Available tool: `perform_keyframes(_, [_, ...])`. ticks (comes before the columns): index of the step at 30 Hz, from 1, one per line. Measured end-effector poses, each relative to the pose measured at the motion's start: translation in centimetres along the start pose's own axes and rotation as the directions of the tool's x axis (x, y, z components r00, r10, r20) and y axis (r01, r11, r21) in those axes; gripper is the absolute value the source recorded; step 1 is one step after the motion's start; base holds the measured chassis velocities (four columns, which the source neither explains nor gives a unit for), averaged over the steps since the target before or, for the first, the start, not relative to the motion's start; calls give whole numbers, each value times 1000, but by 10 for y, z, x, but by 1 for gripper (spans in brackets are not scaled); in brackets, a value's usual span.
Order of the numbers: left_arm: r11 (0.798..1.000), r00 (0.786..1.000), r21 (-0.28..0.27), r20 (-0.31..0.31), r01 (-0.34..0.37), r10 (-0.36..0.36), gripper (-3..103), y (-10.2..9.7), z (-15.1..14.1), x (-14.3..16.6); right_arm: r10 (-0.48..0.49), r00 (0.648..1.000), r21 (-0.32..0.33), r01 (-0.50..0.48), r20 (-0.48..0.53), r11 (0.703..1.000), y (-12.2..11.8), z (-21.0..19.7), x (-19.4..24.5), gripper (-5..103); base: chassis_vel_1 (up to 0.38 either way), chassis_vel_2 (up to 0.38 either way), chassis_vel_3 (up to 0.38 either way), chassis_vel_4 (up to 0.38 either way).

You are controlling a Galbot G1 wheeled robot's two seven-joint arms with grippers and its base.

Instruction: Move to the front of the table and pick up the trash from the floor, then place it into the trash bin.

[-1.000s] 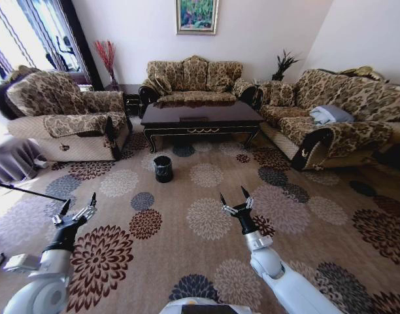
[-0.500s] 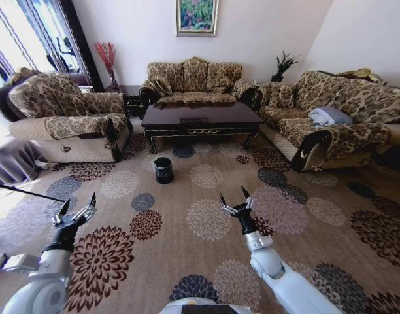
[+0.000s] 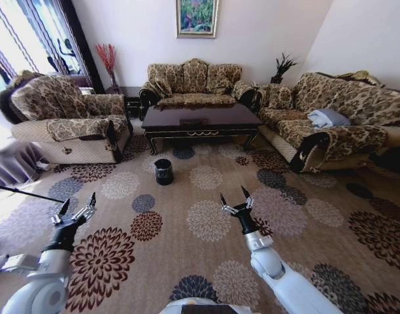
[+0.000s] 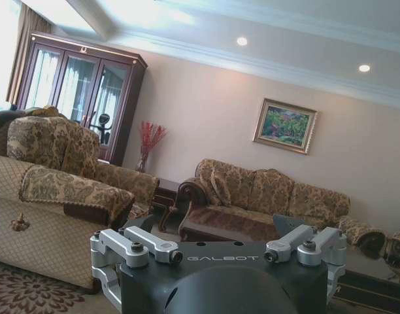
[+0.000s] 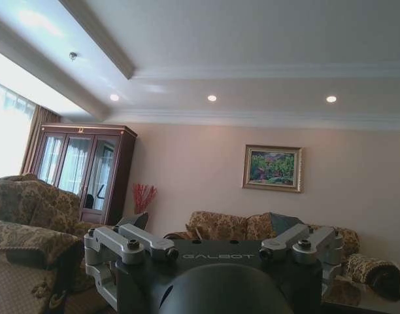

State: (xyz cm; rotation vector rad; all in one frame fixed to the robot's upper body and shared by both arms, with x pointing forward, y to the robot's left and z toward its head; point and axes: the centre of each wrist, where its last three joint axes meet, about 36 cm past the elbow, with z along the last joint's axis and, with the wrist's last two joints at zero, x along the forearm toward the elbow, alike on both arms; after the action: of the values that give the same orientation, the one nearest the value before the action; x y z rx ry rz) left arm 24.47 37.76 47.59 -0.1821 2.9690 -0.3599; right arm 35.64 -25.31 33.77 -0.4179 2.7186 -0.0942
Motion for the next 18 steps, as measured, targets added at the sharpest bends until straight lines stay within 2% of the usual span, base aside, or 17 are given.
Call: perform_keyframes(18, [1000, 1000, -8, 1, -2, 2, 100, 4, 1, -4, 12, 1000, -4, -12, 1, 1000, -2, 0, -3, 100, 0, 0, 0, 0])
